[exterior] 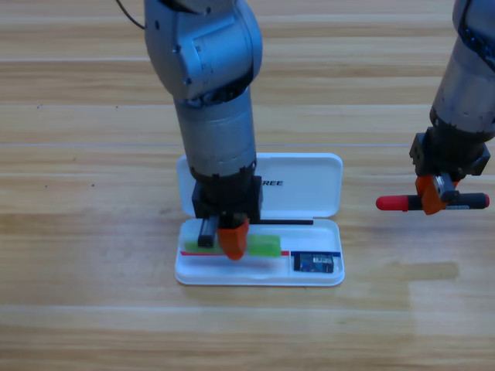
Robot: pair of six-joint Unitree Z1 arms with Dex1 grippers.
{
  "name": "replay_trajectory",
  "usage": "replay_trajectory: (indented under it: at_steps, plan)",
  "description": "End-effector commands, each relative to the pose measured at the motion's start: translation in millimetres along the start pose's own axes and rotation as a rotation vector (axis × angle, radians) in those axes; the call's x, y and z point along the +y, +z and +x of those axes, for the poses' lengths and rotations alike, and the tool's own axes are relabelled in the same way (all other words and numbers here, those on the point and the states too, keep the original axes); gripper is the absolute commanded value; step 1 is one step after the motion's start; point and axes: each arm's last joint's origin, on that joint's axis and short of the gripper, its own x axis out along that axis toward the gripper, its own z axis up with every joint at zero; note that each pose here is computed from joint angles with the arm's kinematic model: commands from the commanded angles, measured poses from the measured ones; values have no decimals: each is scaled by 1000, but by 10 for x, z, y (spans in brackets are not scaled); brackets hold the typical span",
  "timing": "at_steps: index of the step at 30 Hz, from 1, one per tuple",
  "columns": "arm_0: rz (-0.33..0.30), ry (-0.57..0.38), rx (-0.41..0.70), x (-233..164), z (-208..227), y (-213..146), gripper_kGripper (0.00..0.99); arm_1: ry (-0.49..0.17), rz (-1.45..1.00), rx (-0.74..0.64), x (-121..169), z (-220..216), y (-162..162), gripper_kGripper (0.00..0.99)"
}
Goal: Clean up eraser and pencils
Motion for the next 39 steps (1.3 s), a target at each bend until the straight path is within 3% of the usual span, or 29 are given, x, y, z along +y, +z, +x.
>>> replay_trajectory:
  at_steps: [1,22,39]
  plan:
    - [-20,-60,46,150,298,-69,0,31,-18,13,135,-7,55,0]
    - [-29,-83,46,296,450,1,0,15,-111,-42,361,-131,461,0]
    - [-42,-107,59,256,475,-34,0,14,-119,-45,375,-115,546,0]
